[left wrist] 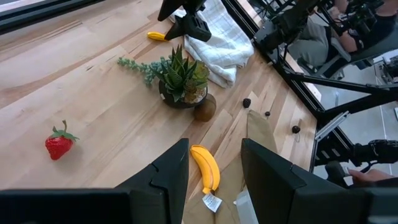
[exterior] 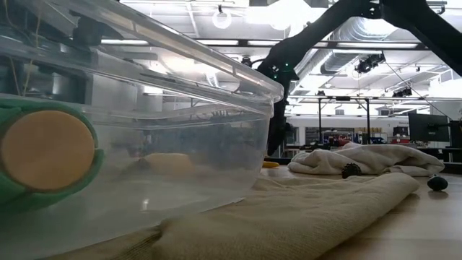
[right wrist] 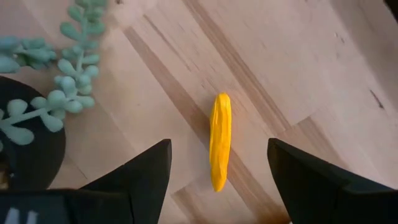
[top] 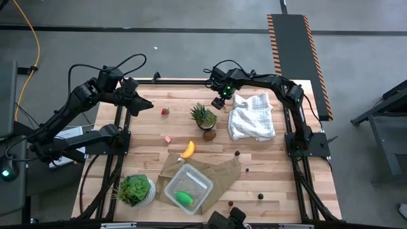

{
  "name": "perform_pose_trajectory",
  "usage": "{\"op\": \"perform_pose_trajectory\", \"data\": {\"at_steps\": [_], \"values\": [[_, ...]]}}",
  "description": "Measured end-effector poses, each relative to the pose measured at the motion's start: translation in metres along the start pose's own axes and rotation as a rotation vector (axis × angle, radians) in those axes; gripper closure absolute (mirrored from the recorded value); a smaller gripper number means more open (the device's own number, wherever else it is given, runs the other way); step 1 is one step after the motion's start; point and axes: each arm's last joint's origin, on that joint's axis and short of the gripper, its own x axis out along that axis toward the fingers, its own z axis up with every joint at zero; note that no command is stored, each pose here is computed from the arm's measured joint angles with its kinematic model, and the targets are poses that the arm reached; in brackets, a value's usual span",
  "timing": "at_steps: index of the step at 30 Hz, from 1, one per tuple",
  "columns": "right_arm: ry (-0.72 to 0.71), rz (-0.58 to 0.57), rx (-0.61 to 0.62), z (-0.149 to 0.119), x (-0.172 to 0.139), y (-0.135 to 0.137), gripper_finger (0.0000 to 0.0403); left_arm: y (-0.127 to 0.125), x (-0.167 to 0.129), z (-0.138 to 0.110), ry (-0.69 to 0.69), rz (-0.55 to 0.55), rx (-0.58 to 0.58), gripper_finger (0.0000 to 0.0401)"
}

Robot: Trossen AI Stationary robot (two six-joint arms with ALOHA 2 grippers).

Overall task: Pick and placing Produce into tupperware
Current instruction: Put the yellow corn into the container

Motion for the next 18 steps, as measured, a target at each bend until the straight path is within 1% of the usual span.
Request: {"op": "perform_pose_trajectory", "data": {"at_steps": [5, 8, 18], "values": [[0.025, -0.002, 0.002, -0.001, 0.007, 0.000, 0.0147, 0.000, 0.000, 0.000, 0.000, 0.000, 0.000, 0.0268], [0.008, -0.011, -0.004, 0.000, 0.007, 0.002, 0.0147, 0.000, 0.000, 0.000, 0.000, 0.000, -0.001, 0.0268], [0.055, -0.014, -0.005, -0.003, 0.018, 0.001, 0.0147, 0.000, 0.000, 0.000, 0.000, 0.000, -0.001, 0.0268]]}}
